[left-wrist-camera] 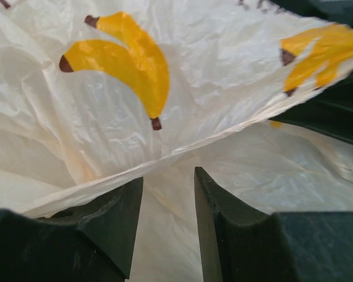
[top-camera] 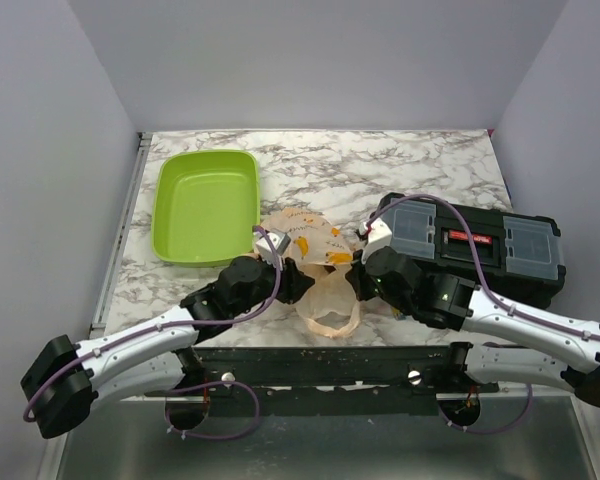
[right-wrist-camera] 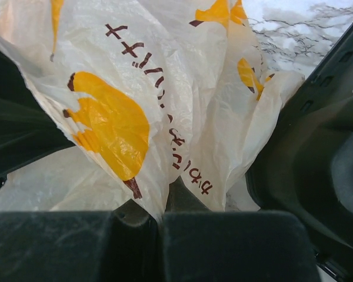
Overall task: Take the fake fruits out of the plastic bag
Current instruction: Adjust the plastic bag at the center of the board, then take out the fake fruit from the plastic bag, then place the fake fruit in the bin.
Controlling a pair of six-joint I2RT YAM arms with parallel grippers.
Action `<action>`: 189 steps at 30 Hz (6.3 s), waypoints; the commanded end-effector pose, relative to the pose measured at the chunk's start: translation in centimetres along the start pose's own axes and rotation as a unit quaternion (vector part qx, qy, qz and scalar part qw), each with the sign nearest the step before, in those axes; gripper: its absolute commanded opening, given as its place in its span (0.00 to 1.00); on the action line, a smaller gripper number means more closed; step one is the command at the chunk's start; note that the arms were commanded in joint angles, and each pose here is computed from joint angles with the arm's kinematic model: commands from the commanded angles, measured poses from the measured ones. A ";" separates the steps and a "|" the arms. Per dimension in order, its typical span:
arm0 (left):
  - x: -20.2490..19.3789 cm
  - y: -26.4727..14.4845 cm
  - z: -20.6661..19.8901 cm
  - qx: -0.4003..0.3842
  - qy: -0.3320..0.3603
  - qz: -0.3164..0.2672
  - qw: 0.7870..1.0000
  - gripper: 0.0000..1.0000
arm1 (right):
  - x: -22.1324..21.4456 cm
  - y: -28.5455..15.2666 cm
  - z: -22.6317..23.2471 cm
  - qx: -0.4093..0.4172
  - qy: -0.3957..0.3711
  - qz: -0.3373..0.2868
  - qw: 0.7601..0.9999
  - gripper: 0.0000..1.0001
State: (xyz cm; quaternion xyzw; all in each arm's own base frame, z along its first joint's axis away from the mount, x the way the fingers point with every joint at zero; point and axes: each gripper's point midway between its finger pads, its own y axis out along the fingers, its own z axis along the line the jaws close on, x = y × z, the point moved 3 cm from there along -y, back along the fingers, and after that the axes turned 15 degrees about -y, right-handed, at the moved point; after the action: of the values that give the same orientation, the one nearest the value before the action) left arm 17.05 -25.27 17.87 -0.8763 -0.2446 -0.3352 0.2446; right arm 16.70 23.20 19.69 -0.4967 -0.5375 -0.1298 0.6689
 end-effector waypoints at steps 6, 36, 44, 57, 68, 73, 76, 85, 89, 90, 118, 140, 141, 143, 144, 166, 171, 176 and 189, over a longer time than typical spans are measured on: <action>-0.9 2.5 3.1 0.064 -0.038 -0.030 0.997 0.42 | 3.0 0.2 1.3 0.020 0.018 -0.026 0.999 0.01; 3.4 -10.2 -11.0 -0.233 -0.001 0.070 0.970 0.85 | 10.8 6.5 2.0 -0.093 0.006 0.012 0.996 0.50; 4.2 -6.3 -4.3 -0.028 -0.065 -0.013 0.997 0.61 | 10.6 5.9 2.4 -0.059 -0.005 0.010 0.998 0.34; 4.6 -8.0 -5.1 -0.091 -0.021 -0.052 0.994 0.86 | 8.8 5.0 2.9 -0.020 -0.015 0.026 0.999 0.78; 4.2 -6.3 -2.9 -0.023 -0.033 -0.041 0.998 0.63 | 8.4 3.7 3.3 0.014 -0.007 0.026 1.000 0.43; 4.4 -3.7 -2.2 -0.007 -0.037 -0.056 0.998 0.41 | 9.1 3.3 3.9 0.039 -0.001 0.012 0.999 0.08; 4.3 -1.9 -0.9 0.012 -0.049 -0.080 0.996 0.34 | 9.4 3.3 4.2 0.047 -0.002 0.009 0.999 0.01; 3.6 1.9 3.9 0.123 -0.083 -0.123 0.981 0.38 | 8.9 2.9 3.7 0.040 -0.013 0.016 0.999 0.01; 3.3 3.7 5.0 0.144 -0.098 -0.132 0.976 0.53 | 7.8 2.5 3.5 0.045 -0.015 0.026 0.999 0.01; 3.2 4.4 5.1 0.142 -0.096 -0.127 0.977 0.57 | 7.5 2.4 3.4 0.045 -0.016 0.026 0.999 0.01; 3.7 13.7 13.4 0.214 -0.088 -0.179 0.956 0.59 | 4.9 2.4 3.2 0.056 -0.020 0.035 0.998 0.01; 2.4 3.4 4.7 0.046 -0.057 -0.051 0.996 0.00 | 2.6 3.7 -0.1 -0.052 -0.039 0.041 0.997 0.01; 2.1 2.9 4.4 0.037 -0.057 -0.045 0.997 0.00 | 2.8 3.7 -0.2 -0.053 -0.040 0.036 0.997 0.01; 1.6 2.0 4.2 0.035 -0.061 -0.033 0.997 0.00 | 3.1 3.8 -0.2 -0.053 -0.043 0.035 0.997 0.01; 1.5 1.6 3.9 0.030 -0.061 -0.027 0.997 0.00 | 3.2 3.9 -0.2 -0.054 -0.044 0.035 0.997 0.01; 12.1 -11.2 -3.8 0.035 0.072 -0.133 0.988 0.00 | 4.4 5.0 -0.4 -0.061 -0.039 0.034 0.997 0.01; 16.4 -13.5 -4.6 0.094 0.119 -0.170 0.974 0.00 | 4.3 4.8 -0.6 -0.064 -0.035 0.034 0.997 0.01; 21.0 -15.9 -6.0 0.127 0.149 -0.231 0.953 0.00 | 4.3 4.7 -0.7 -0.065 -0.030 0.032 0.997 0.01; 29.3 -18.3 -2.4 0.290 0.132 -0.398 0.860 0.00 | 4.6 4.3 -0.6 -0.058 -0.023 0.020 0.998 0.01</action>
State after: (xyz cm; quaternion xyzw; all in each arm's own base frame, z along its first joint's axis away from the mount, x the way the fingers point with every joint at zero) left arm 22.08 -7.33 44.48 -0.6003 -0.5576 -0.4533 0.3510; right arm 21.60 26.34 20.21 -0.5611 -0.5327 -0.1111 0.6237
